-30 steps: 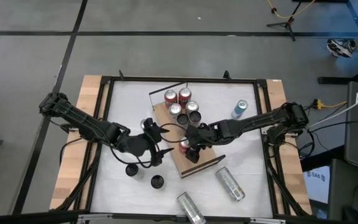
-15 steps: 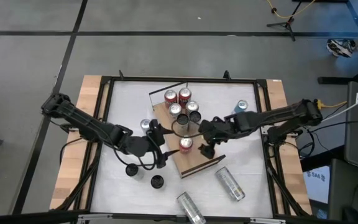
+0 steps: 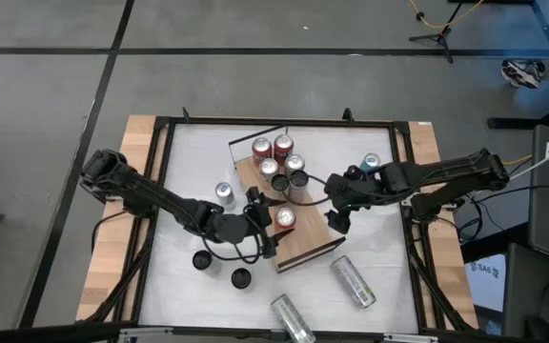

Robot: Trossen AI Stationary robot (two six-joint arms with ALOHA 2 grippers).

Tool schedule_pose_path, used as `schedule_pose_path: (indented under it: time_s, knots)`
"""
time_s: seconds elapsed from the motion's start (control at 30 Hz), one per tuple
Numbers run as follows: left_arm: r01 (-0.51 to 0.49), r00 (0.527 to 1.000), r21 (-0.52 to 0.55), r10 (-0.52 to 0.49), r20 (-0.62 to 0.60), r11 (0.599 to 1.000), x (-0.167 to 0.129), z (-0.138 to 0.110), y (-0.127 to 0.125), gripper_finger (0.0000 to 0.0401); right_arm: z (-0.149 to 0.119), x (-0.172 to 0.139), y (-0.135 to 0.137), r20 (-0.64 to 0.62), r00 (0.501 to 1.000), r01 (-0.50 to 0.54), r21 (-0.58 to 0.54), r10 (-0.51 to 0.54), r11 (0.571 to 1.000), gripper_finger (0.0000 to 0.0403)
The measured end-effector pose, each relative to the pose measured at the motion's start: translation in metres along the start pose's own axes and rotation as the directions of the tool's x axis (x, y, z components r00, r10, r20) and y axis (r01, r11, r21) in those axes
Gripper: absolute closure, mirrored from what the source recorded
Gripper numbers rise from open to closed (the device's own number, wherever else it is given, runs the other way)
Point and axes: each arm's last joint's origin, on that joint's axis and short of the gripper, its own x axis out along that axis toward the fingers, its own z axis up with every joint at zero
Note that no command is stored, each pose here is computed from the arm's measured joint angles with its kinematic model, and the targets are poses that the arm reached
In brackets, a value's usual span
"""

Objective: Place canned beverage on shelf
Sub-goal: Align the orange soda can with the other orange soda can

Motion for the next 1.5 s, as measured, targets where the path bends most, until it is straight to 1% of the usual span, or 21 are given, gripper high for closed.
schedule_pose_path:
  time_s: [0.13, 0.37, 0.63, 0.73, 1.0, 1.5]
  knots:
    - [-0.037, 0.999, 0.002, 0.037, -0.032, 0.999, 0.013, -0.011, 0.002, 0.0049, -0.002, -0.004, -0.003, 0.002, 1.000, 0.025, -0.002, -0.025, 1.000, 0.0029]
    - [-0.052, 0.996, 0.028, 0.054, -0.065, 0.998, 0.024, -0.024, 0.000, 0.0049, -0.003, -0.004, -0.003, 0.000, 1.000, 0.027, -0.003, -0.027, 1.000, 0.0029]
    - [-0.055, 0.995, 0.043, 0.059, -0.082, 0.998, 0.024, -0.026, 0.000, 0.0049, -0.003, -0.004, -0.003, -0.001, 1.000, 0.027, -0.001, -0.027, 1.000, 0.0029]
    - [-0.059, 0.992, 0.059, 0.065, -0.109, 0.997, 0.023, -0.029, 0.001, 0.0049, -0.003, -0.004, -0.003, -0.001, 1.000, 0.027, -0.001, -0.027, 1.000, 0.0029]
    - [-0.074, 0.985, 0.031, 0.078, -0.154, 0.997, 0.023, -0.035, 0.003, 0.0049, -0.003, -0.004, -0.003, 0.000, 1.000, 0.027, -0.001, -0.027, 1.000, 0.0029]
    - [-0.074, 0.984, 0.010, 0.075, -0.159, 0.997, 0.022, -0.035, 0.002, 0.0049, -0.002, -0.004, -0.003, 0.001, 1.000, 0.026, -0.003, -0.026, 1.000, 0.0029]
